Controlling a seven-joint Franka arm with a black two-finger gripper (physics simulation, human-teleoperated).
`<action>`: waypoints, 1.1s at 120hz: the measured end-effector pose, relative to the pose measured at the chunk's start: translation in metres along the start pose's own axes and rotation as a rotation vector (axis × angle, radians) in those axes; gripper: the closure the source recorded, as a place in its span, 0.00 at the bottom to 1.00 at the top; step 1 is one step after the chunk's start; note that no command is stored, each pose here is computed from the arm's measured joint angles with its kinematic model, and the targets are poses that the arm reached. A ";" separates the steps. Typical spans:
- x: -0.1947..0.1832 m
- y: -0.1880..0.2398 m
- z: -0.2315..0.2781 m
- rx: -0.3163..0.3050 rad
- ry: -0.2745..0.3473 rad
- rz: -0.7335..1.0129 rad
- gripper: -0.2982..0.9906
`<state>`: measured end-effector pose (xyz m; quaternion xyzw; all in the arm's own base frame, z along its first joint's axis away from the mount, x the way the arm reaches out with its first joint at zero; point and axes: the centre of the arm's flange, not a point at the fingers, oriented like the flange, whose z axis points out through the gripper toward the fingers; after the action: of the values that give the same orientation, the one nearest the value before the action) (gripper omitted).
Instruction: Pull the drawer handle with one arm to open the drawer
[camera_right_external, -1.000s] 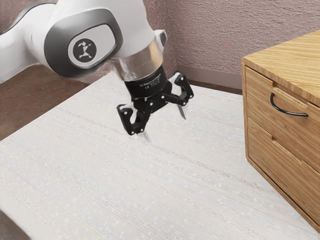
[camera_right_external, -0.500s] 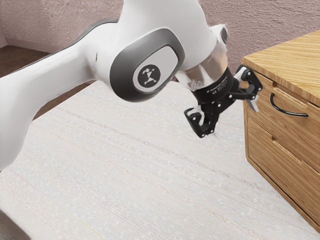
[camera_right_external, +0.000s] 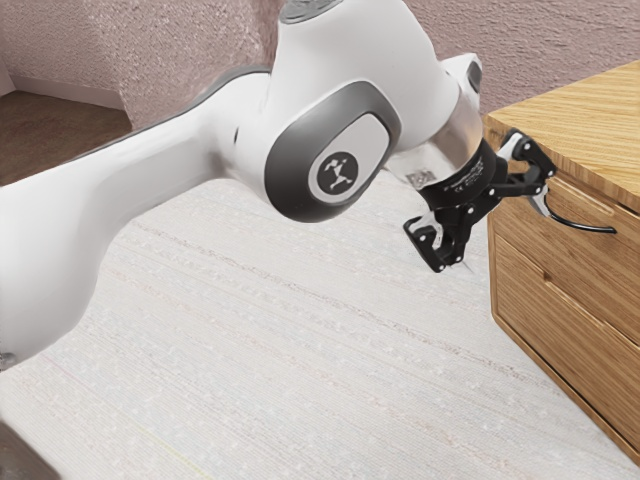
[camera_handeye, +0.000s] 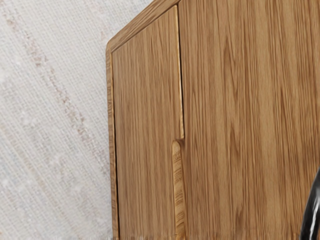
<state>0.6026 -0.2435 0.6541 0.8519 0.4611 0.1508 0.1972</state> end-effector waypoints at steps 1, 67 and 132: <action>0.000 0.000 0.000 -0.001 0.001 0.002 0.23; 0.019 0.012 0.013 -0.031 0.030 0.047 0.24; 0.011 0.009 0.012 -0.033 0.027 0.085 0.38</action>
<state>0.6200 -0.2413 0.6487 0.8653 0.4243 0.1782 0.1986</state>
